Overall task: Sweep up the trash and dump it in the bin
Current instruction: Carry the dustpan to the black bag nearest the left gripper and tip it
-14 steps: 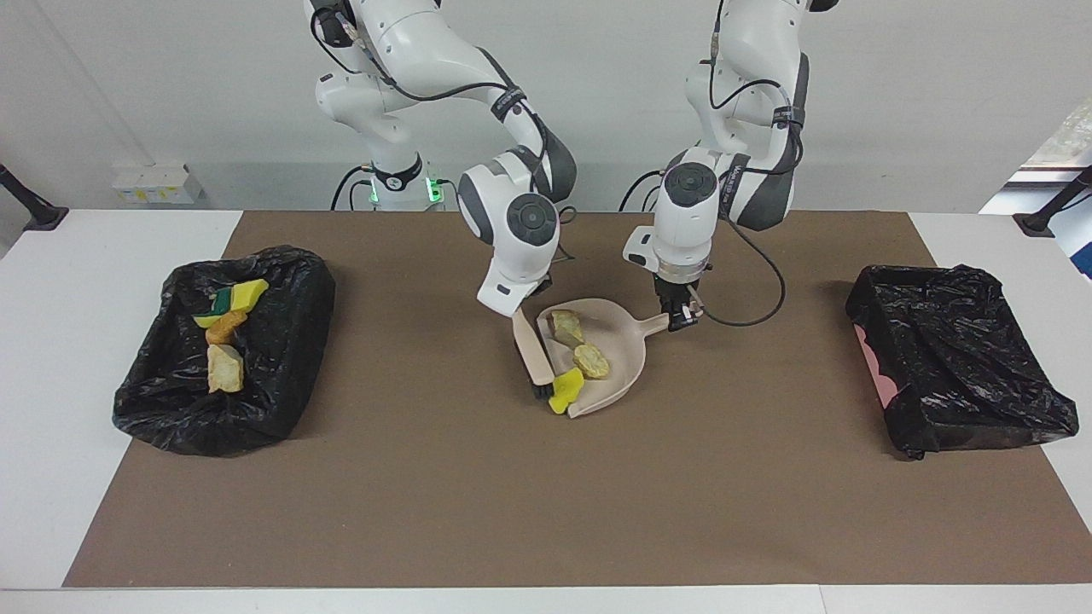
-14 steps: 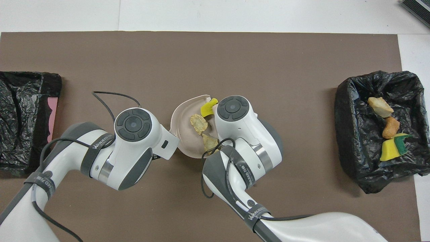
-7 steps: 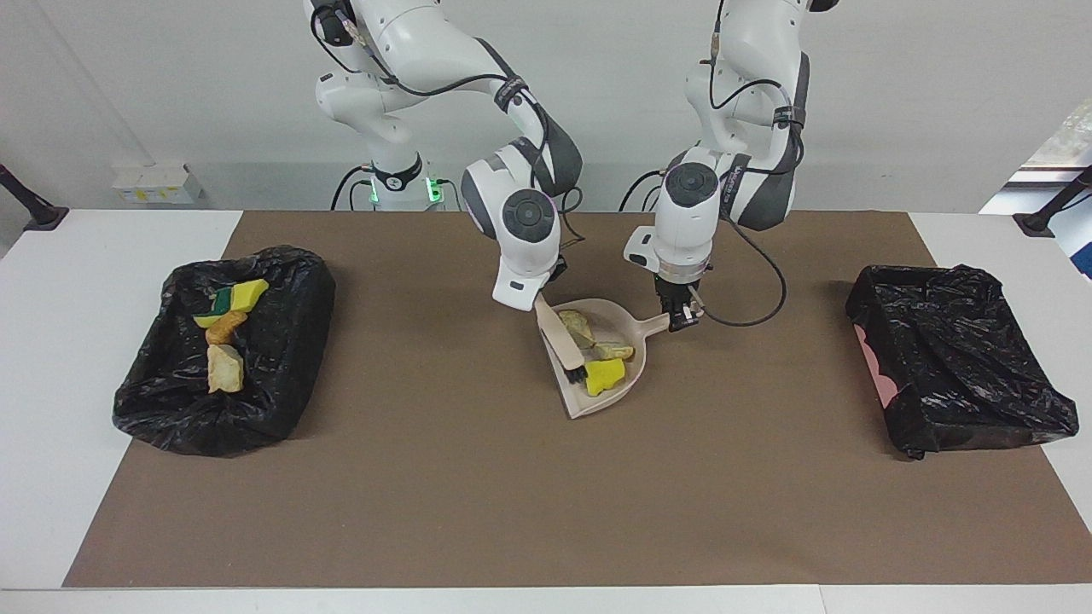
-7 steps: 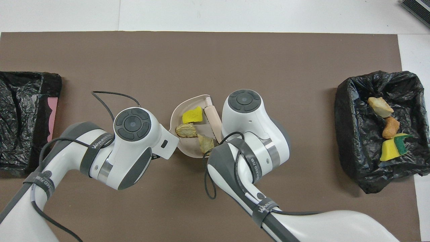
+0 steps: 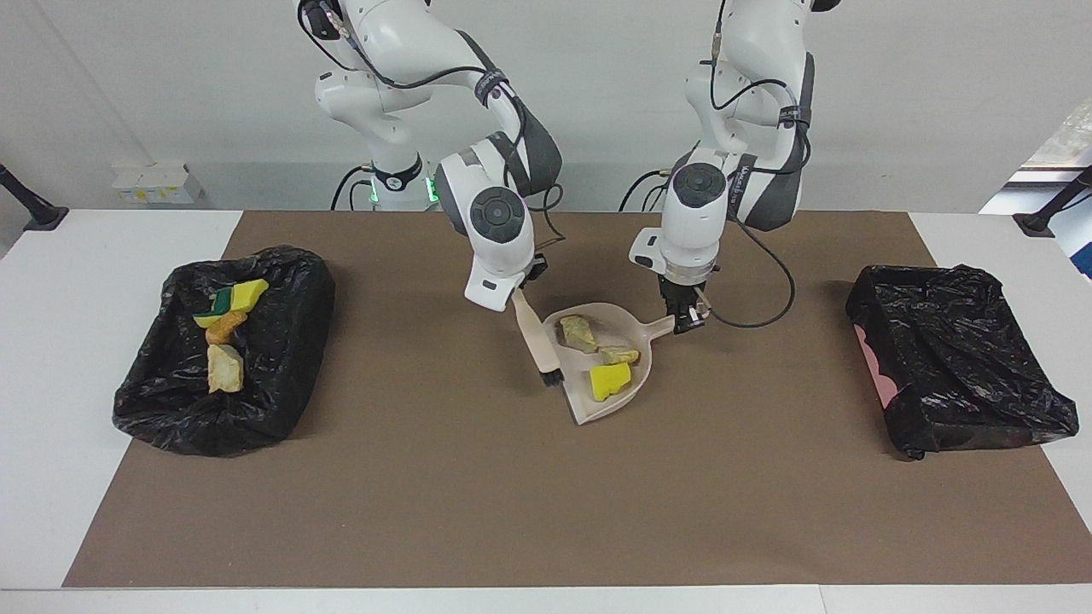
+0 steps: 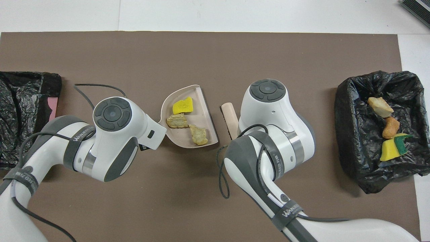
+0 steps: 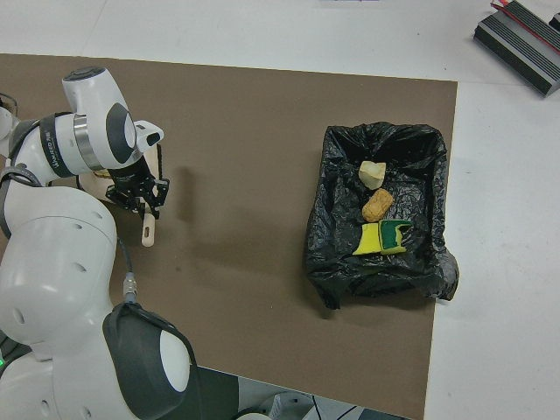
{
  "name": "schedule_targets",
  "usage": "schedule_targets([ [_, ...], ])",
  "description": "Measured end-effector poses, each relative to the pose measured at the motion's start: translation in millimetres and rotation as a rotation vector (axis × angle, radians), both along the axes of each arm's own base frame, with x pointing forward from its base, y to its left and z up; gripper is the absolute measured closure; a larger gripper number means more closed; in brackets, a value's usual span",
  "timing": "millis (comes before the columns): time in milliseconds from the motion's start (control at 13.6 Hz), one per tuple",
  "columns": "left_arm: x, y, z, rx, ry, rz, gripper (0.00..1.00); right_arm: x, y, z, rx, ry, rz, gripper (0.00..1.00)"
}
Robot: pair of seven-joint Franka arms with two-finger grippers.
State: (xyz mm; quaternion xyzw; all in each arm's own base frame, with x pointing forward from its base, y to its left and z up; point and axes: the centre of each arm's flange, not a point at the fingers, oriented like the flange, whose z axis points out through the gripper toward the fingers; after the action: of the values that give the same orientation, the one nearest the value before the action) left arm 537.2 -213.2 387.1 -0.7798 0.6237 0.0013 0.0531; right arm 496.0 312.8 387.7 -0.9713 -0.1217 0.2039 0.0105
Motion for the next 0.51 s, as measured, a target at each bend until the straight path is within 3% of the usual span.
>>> schedule_targets([
  [220,21.8,54.9,33.1,-0.008,-0.043,-0.019,0.67,-35.9,33.8,-3.1,-0.054,-0.005,-0.046,0.74],
  [513,28.0,144.8,88.6,0.009,-0.053,-0.061,0.67,-85.8,79.9,-10.7,-0.079,0.02,-0.12,0.74],
])
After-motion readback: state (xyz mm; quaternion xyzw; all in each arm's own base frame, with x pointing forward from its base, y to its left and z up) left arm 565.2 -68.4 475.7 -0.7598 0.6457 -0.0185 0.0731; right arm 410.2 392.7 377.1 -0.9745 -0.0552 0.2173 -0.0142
